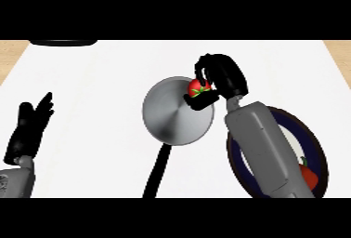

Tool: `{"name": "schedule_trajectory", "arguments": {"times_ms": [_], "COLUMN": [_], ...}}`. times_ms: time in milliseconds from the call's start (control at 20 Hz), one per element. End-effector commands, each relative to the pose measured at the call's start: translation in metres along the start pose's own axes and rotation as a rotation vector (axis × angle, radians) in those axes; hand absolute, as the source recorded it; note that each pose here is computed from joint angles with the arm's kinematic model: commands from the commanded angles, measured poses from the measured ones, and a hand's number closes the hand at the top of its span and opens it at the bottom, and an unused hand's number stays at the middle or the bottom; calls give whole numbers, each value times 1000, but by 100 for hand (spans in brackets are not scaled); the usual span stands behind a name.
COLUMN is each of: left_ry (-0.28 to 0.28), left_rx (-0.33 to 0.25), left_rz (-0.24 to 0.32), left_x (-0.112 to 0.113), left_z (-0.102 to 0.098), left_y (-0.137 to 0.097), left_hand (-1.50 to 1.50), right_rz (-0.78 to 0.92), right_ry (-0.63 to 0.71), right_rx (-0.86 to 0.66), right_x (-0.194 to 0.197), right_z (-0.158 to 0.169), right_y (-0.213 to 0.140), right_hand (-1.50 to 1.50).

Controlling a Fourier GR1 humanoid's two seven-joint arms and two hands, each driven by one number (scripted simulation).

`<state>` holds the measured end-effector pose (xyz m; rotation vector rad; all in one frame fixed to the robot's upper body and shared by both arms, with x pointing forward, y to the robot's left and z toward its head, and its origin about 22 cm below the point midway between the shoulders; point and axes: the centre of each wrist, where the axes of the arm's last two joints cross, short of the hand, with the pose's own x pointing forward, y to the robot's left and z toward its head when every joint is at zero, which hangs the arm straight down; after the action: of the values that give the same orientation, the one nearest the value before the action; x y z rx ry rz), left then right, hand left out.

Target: Pick the tomato from the plate and place it in the pan

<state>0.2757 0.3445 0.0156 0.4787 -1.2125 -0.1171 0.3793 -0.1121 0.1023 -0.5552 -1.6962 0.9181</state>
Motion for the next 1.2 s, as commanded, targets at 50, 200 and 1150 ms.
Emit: {"name": "schedule_trajectory", "arguments": {"times_ms": [50,200,1150], "left_ry": [3,-9,-61], "left_rx": [-12,-22,-93], "left_rz": [18,5,-19], "left_x": [7,7,23], "left_z": [-6,-3,-16], "left_y": [-5,-14,-20], "left_hand": [0,0,0], "right_rz": [4,-2,-343], "right_ry": [51,76,88], "right_rx": [38,54,40], "right_x": [-6,-10,-32], "right_z": [-20,-21,-21], "right_y": [43,64,85], "right_hand": [150,150,-150]}}
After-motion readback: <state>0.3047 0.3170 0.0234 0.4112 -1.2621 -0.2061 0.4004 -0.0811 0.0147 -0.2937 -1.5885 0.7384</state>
